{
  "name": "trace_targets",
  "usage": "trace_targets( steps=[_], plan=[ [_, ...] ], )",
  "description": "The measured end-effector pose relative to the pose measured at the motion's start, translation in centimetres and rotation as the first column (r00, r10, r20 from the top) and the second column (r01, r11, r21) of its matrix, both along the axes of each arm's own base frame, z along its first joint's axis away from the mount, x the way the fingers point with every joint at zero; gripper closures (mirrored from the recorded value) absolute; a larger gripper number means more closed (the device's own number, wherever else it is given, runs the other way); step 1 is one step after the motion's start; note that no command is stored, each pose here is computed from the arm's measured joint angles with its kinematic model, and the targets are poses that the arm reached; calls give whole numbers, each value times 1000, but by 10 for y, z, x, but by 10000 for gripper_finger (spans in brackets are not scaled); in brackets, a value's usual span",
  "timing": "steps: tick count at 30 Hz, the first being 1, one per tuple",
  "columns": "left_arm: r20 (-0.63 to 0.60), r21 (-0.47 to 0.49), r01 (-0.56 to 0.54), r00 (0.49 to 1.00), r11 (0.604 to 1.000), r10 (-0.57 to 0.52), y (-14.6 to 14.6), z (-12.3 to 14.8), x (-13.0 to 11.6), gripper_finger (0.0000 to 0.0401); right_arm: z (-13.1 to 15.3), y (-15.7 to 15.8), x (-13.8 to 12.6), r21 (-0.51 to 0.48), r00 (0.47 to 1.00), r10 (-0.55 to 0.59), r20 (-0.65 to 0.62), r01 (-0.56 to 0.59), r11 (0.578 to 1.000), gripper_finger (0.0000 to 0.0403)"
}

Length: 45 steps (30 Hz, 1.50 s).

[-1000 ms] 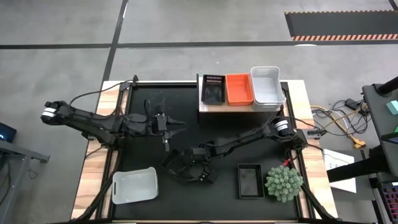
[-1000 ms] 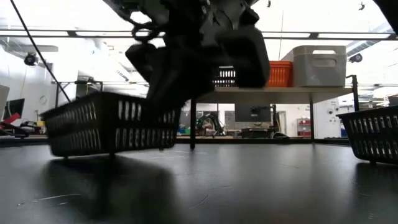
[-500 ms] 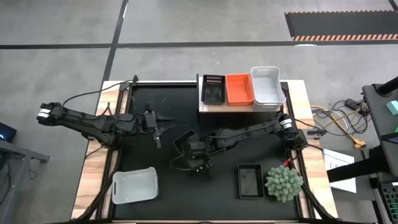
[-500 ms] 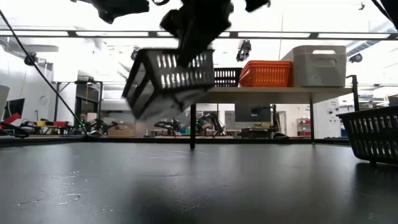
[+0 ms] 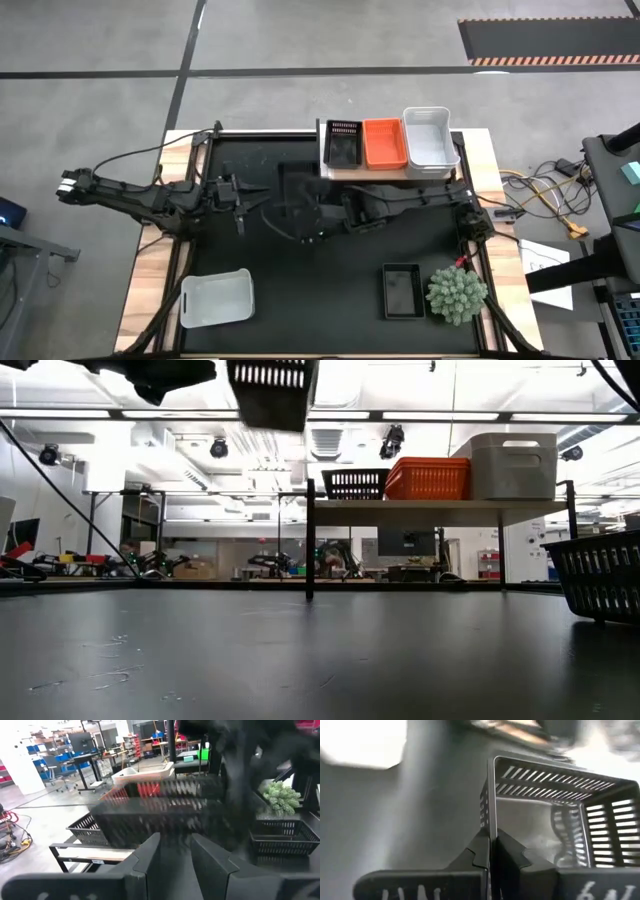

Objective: Stack baskets on shelf by color
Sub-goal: Stack the left black basket on the black basket on the shelf

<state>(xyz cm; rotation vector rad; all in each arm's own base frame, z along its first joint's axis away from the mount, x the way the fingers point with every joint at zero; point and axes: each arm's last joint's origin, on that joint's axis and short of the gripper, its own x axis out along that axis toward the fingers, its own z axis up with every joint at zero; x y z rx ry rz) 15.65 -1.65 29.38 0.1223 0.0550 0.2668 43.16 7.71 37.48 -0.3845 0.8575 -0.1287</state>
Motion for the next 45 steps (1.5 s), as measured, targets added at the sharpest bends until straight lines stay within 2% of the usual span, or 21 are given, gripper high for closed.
trace_targets(
  steps=[3,9,12,15,17,19,22,24,30,45],
  plan=[
    [-9,2,-1,1000,1000,1,0,-1,2,310,13,-13,-6,-29,997,-60,47,62,998,394],
    [-32,14,0,999,1000,0,-1,-4,5,310,24,-54,-10,0,982,-172,76,172,985,394],
    [-24,13,0,1000,1000,0,-1,-3,5,310,25,-79,-14,-25,978,-206,46,207,978,394],
    [-15,12,0,1000,1000,0,-1,-2,5,310,21,-107,-21,-60,973,-223,-55,220,974,394],
    [-11,11,0,1000,1000,0,-1,-2,4,310,17,-126,-27,-28,968,-222,-120,220,975,394],
    [-11,11,0,1000,1000,0,-1,-2,4,310,14,-144,-33,45,962,-215,-168,226,973,394],
    [-13,12,0,1000,1000,0,-1,-2,5,310,13,-167,-39,131,957,-214,-196,242,961,394],
    [-12,12,0,1000,1000,0,-1,-2,5,310,12,-178,-42,146,955,-219,-199,250,957,394],
    [-9,12,0,1000,1000,0,-1,-1,5,310,11,-194,-48,166,958,-180,-224,219,961,394],
    [-13,12,1,1000,1000,0,-1,-2,6,310,7,-196,-50,176,950,-173,-259,222,959,394]
  ],
)
